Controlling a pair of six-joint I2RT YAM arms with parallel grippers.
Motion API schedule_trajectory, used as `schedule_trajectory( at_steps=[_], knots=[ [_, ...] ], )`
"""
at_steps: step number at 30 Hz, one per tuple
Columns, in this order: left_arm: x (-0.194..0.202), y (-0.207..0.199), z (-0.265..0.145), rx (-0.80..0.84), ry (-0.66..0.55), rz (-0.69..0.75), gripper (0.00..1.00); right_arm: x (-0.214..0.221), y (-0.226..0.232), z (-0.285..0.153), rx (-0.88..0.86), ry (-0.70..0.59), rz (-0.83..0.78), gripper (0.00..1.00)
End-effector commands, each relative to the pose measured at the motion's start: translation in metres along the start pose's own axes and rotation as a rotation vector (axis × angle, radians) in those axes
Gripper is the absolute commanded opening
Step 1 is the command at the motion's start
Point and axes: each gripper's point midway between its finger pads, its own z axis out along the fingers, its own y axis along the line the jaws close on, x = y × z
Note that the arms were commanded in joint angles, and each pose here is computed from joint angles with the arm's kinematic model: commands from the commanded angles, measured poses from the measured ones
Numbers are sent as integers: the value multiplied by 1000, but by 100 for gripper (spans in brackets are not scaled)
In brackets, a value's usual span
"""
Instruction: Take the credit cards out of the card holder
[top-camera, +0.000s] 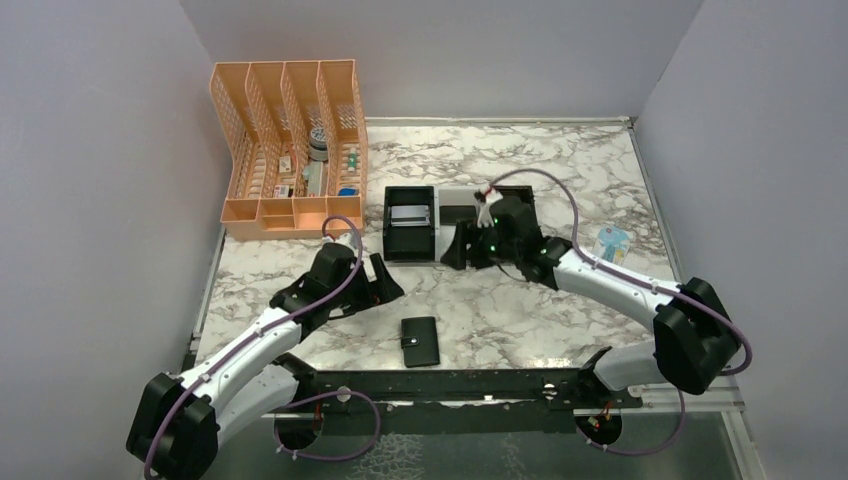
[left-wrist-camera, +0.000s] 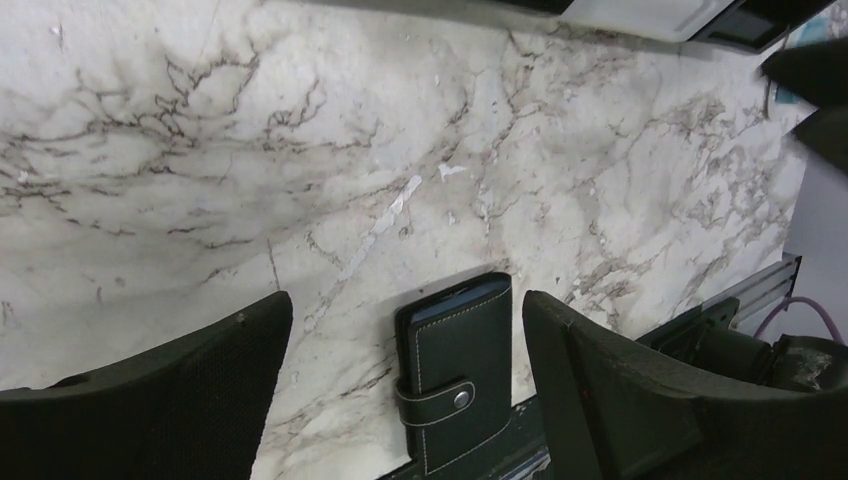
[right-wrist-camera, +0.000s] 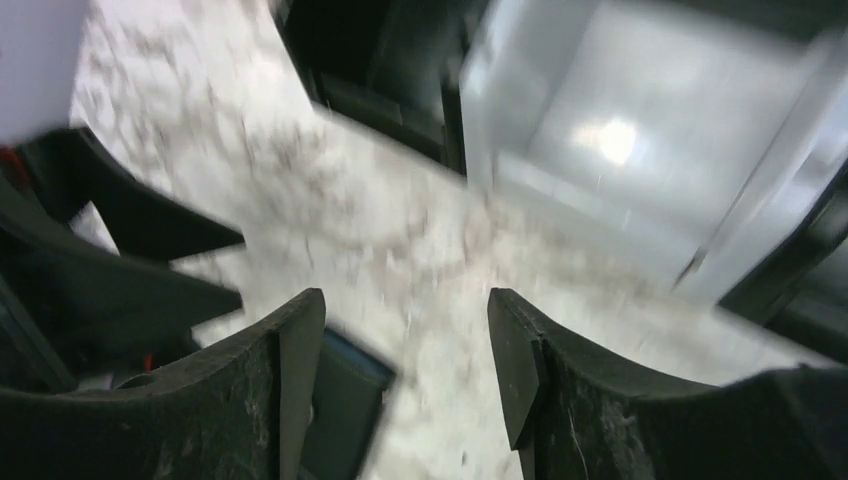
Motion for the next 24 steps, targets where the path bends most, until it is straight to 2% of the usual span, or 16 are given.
schedule_trajectory(
  at_steps=[1, 7, 9, 12, 16, 19, 24],
  knots=[
    [24, 1, -5, 19, 71, -23, 86, 74, 21, -12, -162, 167, 171, 61],
    [52, -2, -7, 47, 165, -9, 73, 138, 21, -25, -212, 314, 270, 54],
    [60, -2, -7, 47, 183, -6, 68, 152, 21, -26, -222, 352, 296, 53],
    [71, -1, -7, 45, 206, 1, 65, 165, 21, -25, -232, 386, 328, 52],
    [83, 3, -7, 34, 238, 13, 64, 155, -13, -18, -27, 279, 333, 51],
    [88, 5, -6, 22, 247, 11, 64, 134, -49, -10, 170, 192, 221, 52],
    [90, 2, -7, 34, 253, 27, 65, 109, -90, 1, 391, 166, 31, 56]
  ],
)
